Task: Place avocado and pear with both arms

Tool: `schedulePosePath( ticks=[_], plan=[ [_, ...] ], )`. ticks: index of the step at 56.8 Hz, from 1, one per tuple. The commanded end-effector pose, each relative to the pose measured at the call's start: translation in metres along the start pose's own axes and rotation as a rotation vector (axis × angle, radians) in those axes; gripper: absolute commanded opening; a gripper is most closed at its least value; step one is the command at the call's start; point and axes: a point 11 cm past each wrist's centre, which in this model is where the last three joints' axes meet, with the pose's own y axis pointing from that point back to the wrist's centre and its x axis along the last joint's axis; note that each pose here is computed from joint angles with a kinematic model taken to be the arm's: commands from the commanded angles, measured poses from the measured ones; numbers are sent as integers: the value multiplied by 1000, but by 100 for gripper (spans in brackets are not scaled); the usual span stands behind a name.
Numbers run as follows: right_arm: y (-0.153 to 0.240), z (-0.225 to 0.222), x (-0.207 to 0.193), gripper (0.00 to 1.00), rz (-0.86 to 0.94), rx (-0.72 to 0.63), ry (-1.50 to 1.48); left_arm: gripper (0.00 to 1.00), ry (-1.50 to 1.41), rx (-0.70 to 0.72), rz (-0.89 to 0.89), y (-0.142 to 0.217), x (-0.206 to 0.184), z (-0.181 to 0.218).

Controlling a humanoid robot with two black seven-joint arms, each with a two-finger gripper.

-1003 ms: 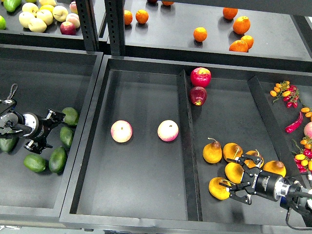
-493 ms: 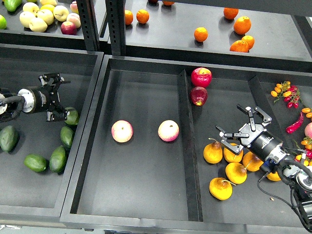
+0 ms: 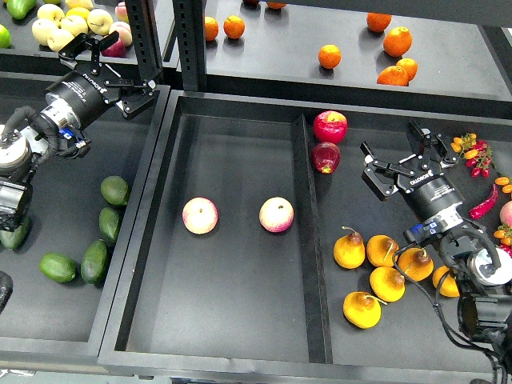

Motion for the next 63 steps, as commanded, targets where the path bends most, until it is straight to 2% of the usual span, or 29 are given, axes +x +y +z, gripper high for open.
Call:
schedulePosePath(
  ticks=[1,8,18,23,35,41,48,57,63],
  plan=[
    [-5,26,4,99,-24,-1,-67,99,74,-14,-23,-1,7,-18],
    [-4,32,-4,99,-61,-5,-75,99,170,-77,-106,-6,-3,-31],
    [9,27,-1,99,-64,47,-92,99,209,-212,-97,25,17,-17],
    [18,1,0,99,-67,177,-96,99,178,-209,-31,50,43,-26],
    [22,-38,-5,99,-75,507,-98,99,143,-241,8,79,58,-25],
    [20,-47,-9,99,-84,598,-98,99,146,-261,11,87,61,-24],
    [17,-43,-10,99,-85,587,-92,99,142,-249,12,91,62,-28],
    [11,-22,-3,99,-43,482,-31,99,149,-256,42,106,74,-34],
    [17,-18,8,99,-10,472,-28,99,156,-257,70,117,84,-40]
  ],
)
